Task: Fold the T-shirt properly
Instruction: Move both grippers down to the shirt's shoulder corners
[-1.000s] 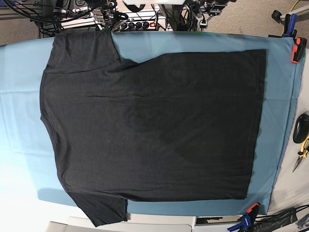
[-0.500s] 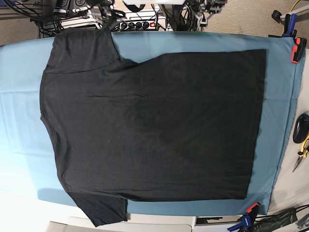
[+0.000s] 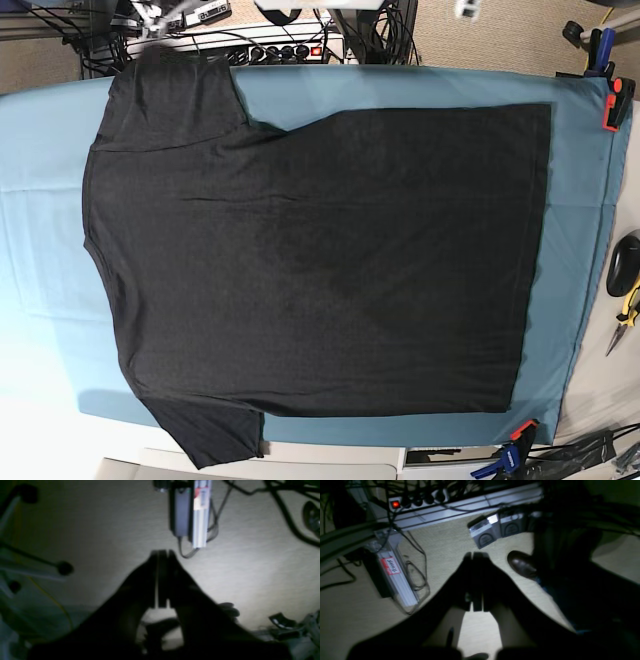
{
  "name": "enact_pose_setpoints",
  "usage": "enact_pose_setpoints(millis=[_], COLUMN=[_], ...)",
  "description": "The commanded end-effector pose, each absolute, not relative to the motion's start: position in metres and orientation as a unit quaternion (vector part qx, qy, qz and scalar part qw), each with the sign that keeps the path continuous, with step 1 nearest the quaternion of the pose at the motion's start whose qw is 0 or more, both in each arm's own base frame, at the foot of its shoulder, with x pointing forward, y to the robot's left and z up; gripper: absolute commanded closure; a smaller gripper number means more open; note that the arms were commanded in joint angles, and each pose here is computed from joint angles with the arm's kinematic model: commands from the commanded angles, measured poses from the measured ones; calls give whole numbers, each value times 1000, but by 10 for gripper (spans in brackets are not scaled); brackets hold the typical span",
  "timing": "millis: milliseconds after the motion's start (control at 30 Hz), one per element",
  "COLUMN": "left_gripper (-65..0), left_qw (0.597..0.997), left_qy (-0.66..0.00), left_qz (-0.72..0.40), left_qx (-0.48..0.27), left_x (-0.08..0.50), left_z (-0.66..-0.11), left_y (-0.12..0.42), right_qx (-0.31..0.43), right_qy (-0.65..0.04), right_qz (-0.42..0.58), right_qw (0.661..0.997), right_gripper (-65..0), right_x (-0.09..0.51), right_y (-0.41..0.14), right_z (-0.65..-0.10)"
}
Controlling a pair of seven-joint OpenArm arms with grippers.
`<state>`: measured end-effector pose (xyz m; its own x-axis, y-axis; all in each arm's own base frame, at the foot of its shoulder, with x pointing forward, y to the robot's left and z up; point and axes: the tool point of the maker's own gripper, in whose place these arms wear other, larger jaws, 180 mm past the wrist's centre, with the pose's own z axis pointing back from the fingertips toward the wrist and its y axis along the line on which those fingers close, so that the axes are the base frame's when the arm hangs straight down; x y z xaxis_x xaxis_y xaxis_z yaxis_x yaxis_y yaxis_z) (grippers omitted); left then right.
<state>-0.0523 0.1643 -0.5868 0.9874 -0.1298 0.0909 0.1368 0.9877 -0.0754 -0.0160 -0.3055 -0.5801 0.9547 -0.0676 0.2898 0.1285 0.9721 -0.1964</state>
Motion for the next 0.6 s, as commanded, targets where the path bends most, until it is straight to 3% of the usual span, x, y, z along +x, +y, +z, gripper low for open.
enact_pose_setpoints(millis=[0, 300, 567], left_gripper=[0, 0, 0], left_qw=[995, 980, 941], left_qy=[-60, -180, -300], left_qz=[-70, -59, -120], left_qx=[-40, -54, -100], left_x=[-49, 15, 85], left_z=[-576, -456, -319], left_y=[170, 202, 203], right_qx=[-118, -84, -128], right_qy=[-153, -251, -411], right_qz=[-40, 25, 1], right_qw=[980, 964, 903], right_gripper=[0, 0, 0], right_x=[-18, -5, 81], right_y=[-318, -305, -317], right_z=[-568, -465, -311])
